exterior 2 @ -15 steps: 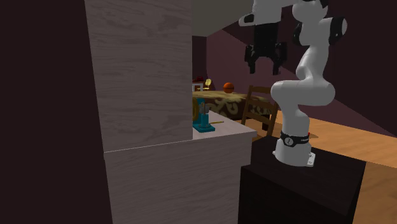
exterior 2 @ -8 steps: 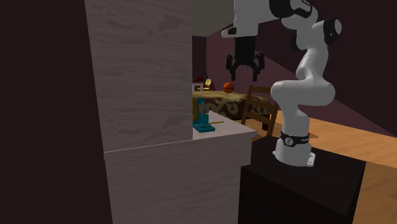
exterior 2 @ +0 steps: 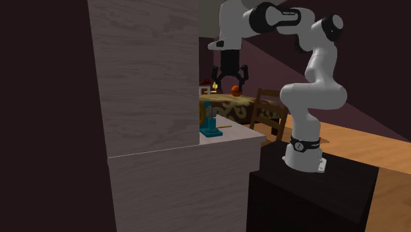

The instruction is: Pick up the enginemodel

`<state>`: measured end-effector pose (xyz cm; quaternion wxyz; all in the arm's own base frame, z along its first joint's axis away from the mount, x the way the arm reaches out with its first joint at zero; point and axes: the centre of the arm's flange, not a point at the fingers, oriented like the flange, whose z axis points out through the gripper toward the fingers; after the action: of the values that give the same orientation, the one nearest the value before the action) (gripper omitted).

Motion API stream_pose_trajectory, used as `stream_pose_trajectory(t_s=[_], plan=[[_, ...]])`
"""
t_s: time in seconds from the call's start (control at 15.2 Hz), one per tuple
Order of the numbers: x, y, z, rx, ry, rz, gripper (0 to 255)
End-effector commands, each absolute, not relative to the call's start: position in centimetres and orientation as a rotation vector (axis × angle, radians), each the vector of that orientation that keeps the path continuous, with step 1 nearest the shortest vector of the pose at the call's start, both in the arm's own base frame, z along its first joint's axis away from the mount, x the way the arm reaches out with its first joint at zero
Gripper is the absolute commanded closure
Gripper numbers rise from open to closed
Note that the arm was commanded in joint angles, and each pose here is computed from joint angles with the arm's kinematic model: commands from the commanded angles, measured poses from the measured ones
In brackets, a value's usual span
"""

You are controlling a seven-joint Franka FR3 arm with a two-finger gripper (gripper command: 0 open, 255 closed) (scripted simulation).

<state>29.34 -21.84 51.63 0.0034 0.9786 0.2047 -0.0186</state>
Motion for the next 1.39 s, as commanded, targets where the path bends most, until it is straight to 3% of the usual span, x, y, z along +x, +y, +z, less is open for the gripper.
stream_pose_trajectory(t_s=[0.0,0.53,1.12,1.19,1.32], plan=[[30.2,-24.3,50.7,3.048,0.754,-0.035,0],[34.5,-32.8,47.4,2.954,1.140,0.053,0],[34.5,-32.8,43.4,2.954,1.140,0.053,0],[34.6,-32.8,43.3,2.954,1.140,0.053,255],[34.6,-32.8,43.3,2.954,1.139,0.053,255]])
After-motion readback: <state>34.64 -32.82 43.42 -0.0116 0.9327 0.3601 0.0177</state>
